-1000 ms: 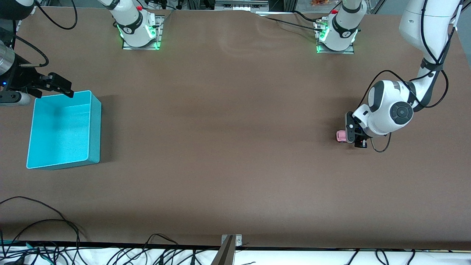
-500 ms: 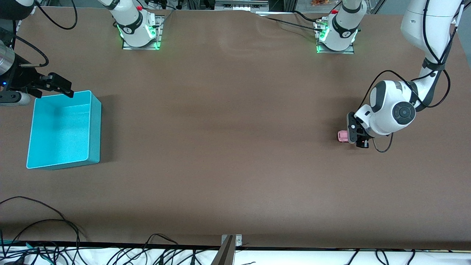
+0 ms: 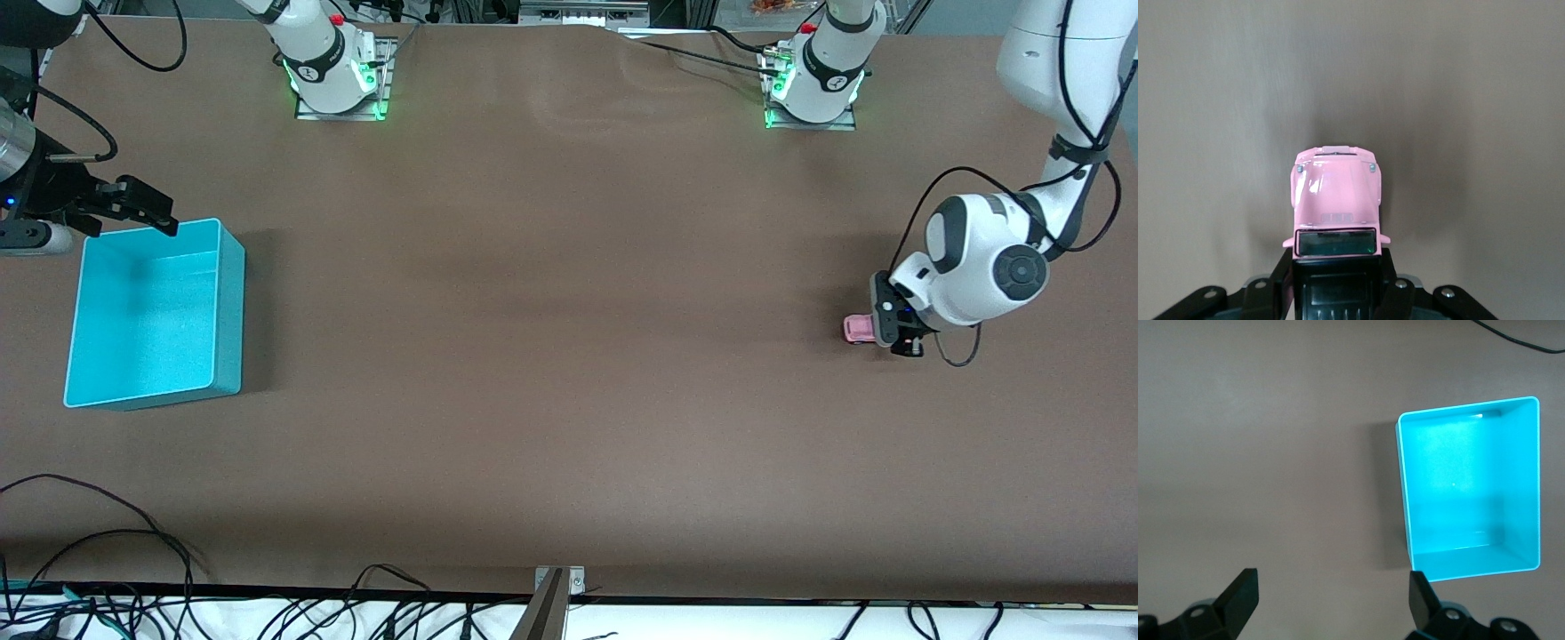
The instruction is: Wind and store pink jeep toy
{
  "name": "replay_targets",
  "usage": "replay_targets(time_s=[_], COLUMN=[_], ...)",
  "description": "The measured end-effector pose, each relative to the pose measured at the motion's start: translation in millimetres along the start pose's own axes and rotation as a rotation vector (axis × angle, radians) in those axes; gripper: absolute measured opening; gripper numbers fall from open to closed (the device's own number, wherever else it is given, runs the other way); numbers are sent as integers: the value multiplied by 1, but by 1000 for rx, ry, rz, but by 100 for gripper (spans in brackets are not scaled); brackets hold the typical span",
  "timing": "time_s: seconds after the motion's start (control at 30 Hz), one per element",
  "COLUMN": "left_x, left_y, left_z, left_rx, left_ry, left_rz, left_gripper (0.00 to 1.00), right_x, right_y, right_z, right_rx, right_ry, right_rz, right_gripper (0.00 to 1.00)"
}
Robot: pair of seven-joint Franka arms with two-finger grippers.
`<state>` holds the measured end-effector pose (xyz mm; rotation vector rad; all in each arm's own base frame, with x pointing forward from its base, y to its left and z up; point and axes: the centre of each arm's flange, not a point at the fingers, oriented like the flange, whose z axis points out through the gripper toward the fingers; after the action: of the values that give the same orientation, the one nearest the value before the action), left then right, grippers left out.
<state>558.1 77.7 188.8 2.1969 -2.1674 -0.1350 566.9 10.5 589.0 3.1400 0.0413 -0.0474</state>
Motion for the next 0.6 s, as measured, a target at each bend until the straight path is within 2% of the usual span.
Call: replay_targets(time_s=[0.27, 0.6], left_x=[-62, -115], left_y=[2, 5], left_z=[2, 3], left_rx=[8, 21], left_ry=[9, 15], left_rz=[18, 35], left_gripper=[51, 51], right_x=[0, 0], right_y=[0, 0], right_z=[0, 0], right_rx=[0, 0], right_ry=[0, 0], right_rz=[0, 0], right_gripper=[100, 100])
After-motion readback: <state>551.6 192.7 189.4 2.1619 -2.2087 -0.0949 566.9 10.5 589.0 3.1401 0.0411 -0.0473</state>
